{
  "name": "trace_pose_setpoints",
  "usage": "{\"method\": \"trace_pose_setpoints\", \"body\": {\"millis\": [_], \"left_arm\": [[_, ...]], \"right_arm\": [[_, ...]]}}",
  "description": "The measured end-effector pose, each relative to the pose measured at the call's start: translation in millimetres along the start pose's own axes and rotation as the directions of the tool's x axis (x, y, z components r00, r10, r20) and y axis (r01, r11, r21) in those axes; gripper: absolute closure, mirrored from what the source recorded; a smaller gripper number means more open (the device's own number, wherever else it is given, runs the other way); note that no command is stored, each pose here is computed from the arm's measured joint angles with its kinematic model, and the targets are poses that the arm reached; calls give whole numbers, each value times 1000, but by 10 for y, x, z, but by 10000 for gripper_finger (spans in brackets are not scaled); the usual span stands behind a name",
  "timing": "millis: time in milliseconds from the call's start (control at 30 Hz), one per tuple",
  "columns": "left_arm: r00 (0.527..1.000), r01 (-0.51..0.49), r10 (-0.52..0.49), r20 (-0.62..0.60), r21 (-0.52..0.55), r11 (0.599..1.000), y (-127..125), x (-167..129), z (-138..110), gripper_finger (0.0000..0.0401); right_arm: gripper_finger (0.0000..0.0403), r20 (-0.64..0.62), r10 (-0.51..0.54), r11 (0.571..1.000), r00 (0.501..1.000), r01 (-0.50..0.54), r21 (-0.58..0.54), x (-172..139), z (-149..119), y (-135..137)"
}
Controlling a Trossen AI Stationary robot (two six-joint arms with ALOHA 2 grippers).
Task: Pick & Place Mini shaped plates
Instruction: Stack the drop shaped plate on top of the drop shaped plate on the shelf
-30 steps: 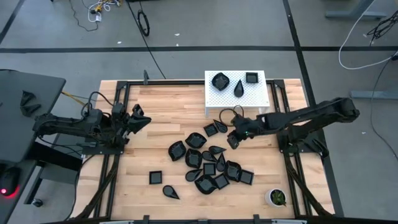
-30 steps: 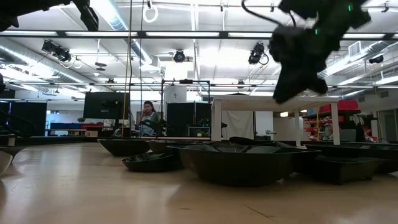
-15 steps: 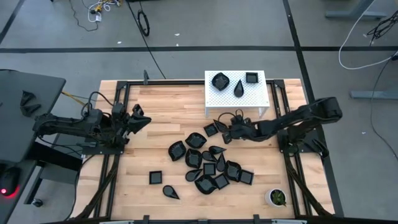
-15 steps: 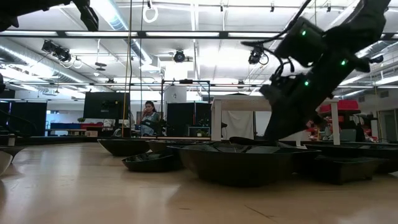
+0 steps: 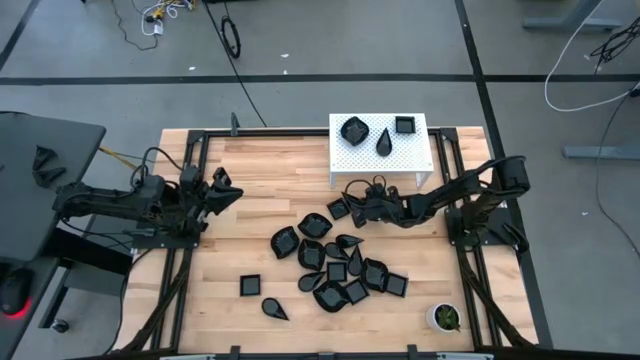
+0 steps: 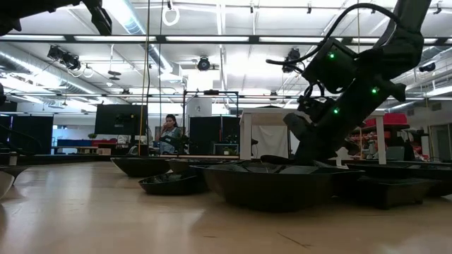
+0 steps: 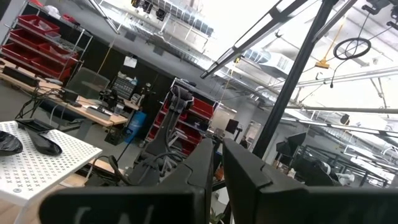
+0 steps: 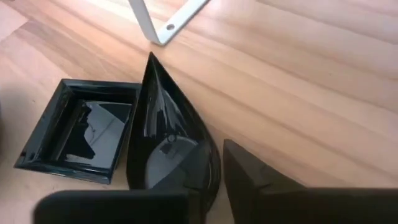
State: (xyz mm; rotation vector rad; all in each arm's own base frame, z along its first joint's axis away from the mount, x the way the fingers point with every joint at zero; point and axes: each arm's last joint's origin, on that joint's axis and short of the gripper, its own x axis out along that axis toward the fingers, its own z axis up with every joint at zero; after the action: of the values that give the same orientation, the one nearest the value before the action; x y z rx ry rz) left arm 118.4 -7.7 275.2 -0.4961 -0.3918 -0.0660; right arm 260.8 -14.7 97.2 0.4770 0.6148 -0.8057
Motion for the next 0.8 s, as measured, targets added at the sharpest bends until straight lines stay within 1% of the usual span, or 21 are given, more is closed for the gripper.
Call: {"method": "trace_pose_setpoints", "body": {"millis": [100,133,333,500,600,633,700,800], "left_arm": [[1000,0,0,0,0,1000,0,0,0,359],[1000,0,0,0,0,1000,0,0,0,360],[1000,0,0,0,0,1000,0,0,0,360],[1000,0,0,1,0,1000,-1,0,1,360],[1000,0,0,0,0,1000,0,1,0,360],[1000,0,0,1,0,1000,0,0,0,360],[1000,0,0,0,0,1000,0,0,1,360],[1000,0,0,0,0,1000,0,1,0,359]], "right_arm": [[391,-4,0,999,1000,0,-35,0,-3,-1],[396,-5,1,999,1000,-1,-44,0,-3,-1],[399,-25,37,998,999,-38,-46,-104,-2,39],[401,-67,85,996,994,-82,41,-387,50,53],[401,-43,149,985,988,-145,91,-620,135,71],[401,-23,183,979,983,-179,100,-701,175,82],[401,29,253,964,967,-255,79,-852,263,105],[402,156,356,929,922,-367,50,-1051,445,133]]}}
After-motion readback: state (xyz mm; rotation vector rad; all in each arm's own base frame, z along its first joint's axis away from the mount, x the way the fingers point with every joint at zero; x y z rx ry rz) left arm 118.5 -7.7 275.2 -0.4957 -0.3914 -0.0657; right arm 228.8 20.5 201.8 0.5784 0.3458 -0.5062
